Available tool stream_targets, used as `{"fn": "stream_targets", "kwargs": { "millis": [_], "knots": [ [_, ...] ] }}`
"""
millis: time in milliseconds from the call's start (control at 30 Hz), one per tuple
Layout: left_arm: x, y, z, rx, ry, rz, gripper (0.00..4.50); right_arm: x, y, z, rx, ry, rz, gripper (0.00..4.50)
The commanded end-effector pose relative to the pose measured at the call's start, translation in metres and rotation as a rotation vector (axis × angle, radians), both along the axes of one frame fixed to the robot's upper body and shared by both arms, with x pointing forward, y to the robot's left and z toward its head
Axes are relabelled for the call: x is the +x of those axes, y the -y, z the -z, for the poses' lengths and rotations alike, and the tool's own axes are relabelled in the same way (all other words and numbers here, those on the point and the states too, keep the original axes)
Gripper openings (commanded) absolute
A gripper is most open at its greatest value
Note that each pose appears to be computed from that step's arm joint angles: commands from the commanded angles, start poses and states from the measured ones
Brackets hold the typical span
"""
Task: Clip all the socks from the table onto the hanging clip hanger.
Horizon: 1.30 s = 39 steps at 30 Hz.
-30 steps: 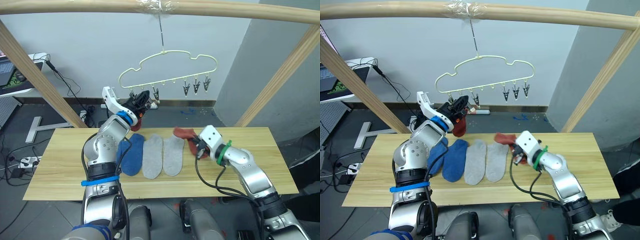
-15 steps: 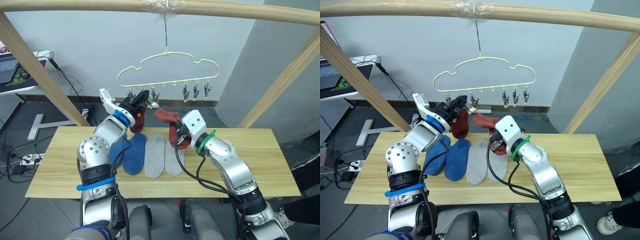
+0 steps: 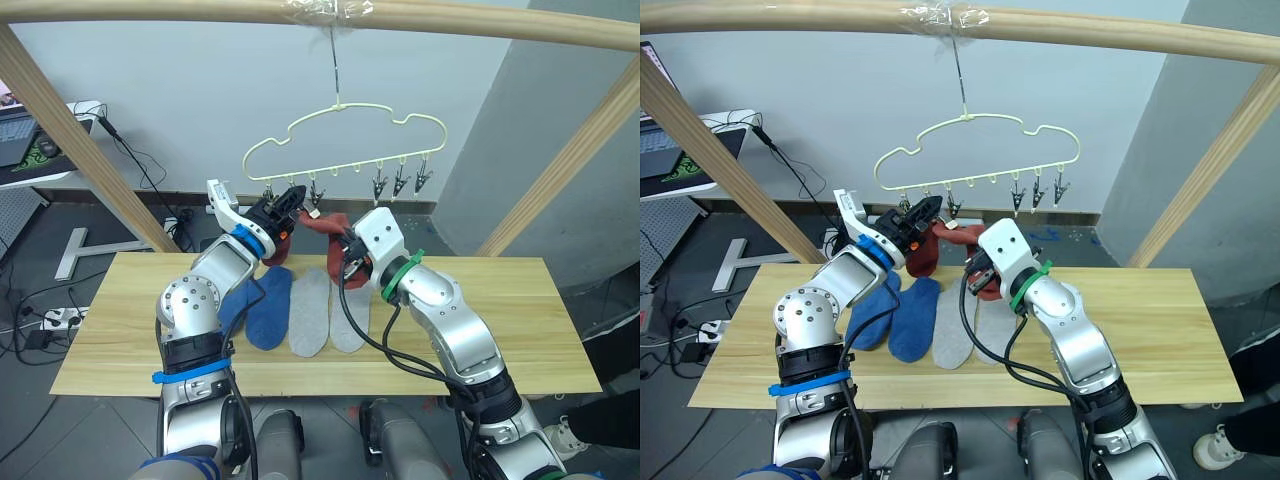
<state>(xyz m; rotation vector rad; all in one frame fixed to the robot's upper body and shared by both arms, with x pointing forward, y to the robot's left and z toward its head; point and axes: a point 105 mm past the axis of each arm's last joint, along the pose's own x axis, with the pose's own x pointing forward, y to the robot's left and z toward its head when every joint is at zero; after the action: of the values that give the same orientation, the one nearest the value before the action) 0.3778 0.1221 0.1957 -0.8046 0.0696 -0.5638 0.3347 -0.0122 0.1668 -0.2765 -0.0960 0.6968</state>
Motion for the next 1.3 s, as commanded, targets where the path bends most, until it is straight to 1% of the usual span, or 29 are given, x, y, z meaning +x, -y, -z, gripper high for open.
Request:
{"fn": "stream_targets", "kwargs": {
  "millis": [33,67,167,267,333,400,433,500,600,700,767,800,833,867,900,933,967,1000,1033,1067,1133,1200,1300],
  "knots": [
    [-0.003,-0.005,-0.009,0.028,0.058,-0.035,0.73,-0.001,-0.001,-0.012,0.033,0.024,-0.011,0.00],
    [-0.004,-0.007,-0.010,0.010,0.061,-0.031,0.91,-0.001,-0.002,-0.011,0.034,0.017,-0.015,0.00],
    [-0.008,-0.007,-0.013,-0.013,0.067,-0.014,1.92,-0.002,-0.004,-0.008,0.040,-0.003,-0.028,0.00],
    [-0.011,-0.009,-0.013,-0.001,0.069,-0.010,2.80,-0.003,-0.006,-0.007,0.052,-0.021,-0.039,0.00],
    [-0.015,-0.017,-0.014,0.004,0.067,-0.019,3.42,-0.004,-0.010,-0.006,0.071,-0.043,-0.058,0.00],
    [-0.021,-0.023,-0.014,0.036,0.066,-0.020,4.06,-0.007,-0.016,-0.005,0.088,-0.069,-0.097,0.00],
    [-0.025,-0.026,-0.011,0.089,0.069,-0.024,4.42,-0.010,-0.020,-0.003,0.102,-0.096,-0.129,0.00],
    [-0.029,-0.029,-0.008,0.151,0.070,-0.027,4.47,-0.013,-0.024,-0.001,0.118,-0.126,-0.162,0.00],
    [-0.040,-0.039,-0.009,0.247,0.113,-0.046,4.50,-0.013,-0.029,0.001,0.197,-0.208,-0.174,0.73],
    [-0.047,-0.043,-0.018,0.309,0.170,-0.054,4.50,-0.013,-0.031,0.006,0.263,-0.299,-0.183,1.79],
    [-0.051,-0.038,-0.021,0.418,0.223,-0.042,4.50,-0.018,-0.024,0.019,0.224,-0.324,-0.193,2.49],
    [-0.052,-0.034,-0.020,0.497,0.251,-0.041,4.50,-0.020,-0.018,0.025,0.202,-0.331,-0.193,2.49],
    [-0.054,-0.028,-0.018,0.566,0.286,-0.035,4.50,-0.022,-0.012,0.029,0.187,-0.337,-0.190,2.92],
    [-0.055,-0.025,-0.017,0.606,0.312,-0.032,4.50,-0.023,-0.009,0.031,0.180,-0.339,-0.188,3.03],
    [-0.056,-0.023,-0.016,0.631,0.331,-0.029,4.50,-0.024,-0.007,0.032,0.176,-0.340,-0.187,3.32],
    [-0.054,-0.022,-0.016,0.629,0.339,-0.042,4.50,-0.024,-0.005,0.032,0.169,-0.335,-0.186,3.62],
    [-0.052,-0.015,-0.015,0.649,0.375,-0.044,4.50,-0.025,0.001,0.027,0.165,-0.311,-0.191,4.05],
    [-0.051,-0.009,-0.015,0.665,0.404,-0.044,4.50,-0.026,0.005,0.024,0.162,-0.293,-0.196,4.33],
    [-0.051,-0.006,-0.014,0.678,0.427,-0.043,4.50,-0.026,0.007,0.022,0.160,-0.282,-0.200,4.42],
    [-0.050,0.003,-0.012,0.688,0.450,-0.029,4.31,-0.027,0.013,0.016,0.160,-0.261,-0.200,4.47],
    [-0.045,0.014,-0.008,0.699,0.478,-0.029,3.89,-0.027,0.021,0.008,0.155,-0.234,-0.202,4.50],
    [-0.035,0.024,-0.004,0.711,0.492,-0.057,3.32,-0.031,0.030,0.000,0.138,-0.208,-0.217,4.50],
    [-0.028,0.031,0.000,0.727,0.517,-0.073,3.32,-0.034,0.034,-0.006,0.130,-0.197,-0.233,4.50]
  ]
}}
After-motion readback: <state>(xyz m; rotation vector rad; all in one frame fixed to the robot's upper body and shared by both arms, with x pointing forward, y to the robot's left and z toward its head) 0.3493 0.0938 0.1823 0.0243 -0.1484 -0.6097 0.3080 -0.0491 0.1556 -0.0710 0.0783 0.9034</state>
